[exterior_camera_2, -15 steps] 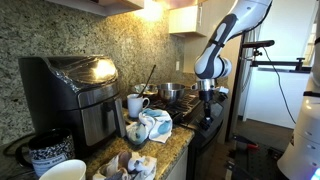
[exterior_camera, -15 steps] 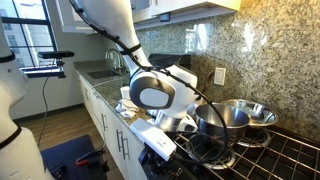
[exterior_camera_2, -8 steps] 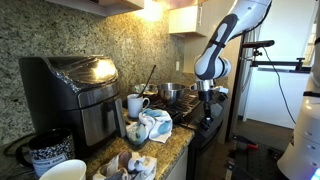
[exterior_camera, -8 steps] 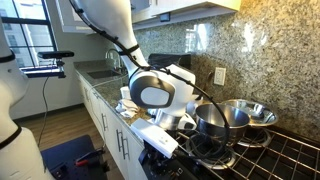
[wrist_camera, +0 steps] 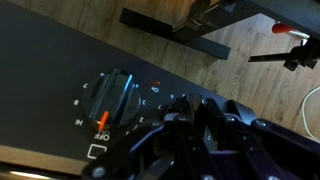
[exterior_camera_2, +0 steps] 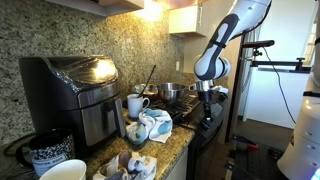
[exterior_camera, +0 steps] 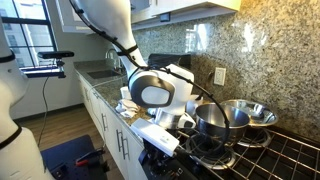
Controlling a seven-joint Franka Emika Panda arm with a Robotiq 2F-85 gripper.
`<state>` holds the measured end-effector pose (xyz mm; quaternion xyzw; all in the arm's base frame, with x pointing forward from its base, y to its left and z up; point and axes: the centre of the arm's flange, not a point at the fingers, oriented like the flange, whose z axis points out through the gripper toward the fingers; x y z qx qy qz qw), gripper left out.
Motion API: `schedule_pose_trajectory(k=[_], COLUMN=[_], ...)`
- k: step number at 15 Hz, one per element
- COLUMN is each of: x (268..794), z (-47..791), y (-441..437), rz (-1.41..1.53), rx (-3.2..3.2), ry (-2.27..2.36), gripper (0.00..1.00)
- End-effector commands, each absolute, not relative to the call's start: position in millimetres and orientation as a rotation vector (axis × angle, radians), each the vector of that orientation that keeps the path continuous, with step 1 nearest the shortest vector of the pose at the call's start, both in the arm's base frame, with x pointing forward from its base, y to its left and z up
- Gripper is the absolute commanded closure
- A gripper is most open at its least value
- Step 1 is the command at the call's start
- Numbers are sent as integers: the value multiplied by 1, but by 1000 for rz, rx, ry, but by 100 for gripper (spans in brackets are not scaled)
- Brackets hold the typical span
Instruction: Twist the first knob on the stove
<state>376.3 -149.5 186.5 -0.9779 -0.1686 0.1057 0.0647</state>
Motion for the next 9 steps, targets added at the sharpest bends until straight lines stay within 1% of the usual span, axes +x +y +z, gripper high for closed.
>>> schedule_pose_trajectory(k=[1,9], x=[376,377], z=[135,136], y=[-117,-117], rz=[378,420], rx=[-2923,-2912], ry=[-580,-681], gripper=[92,92])
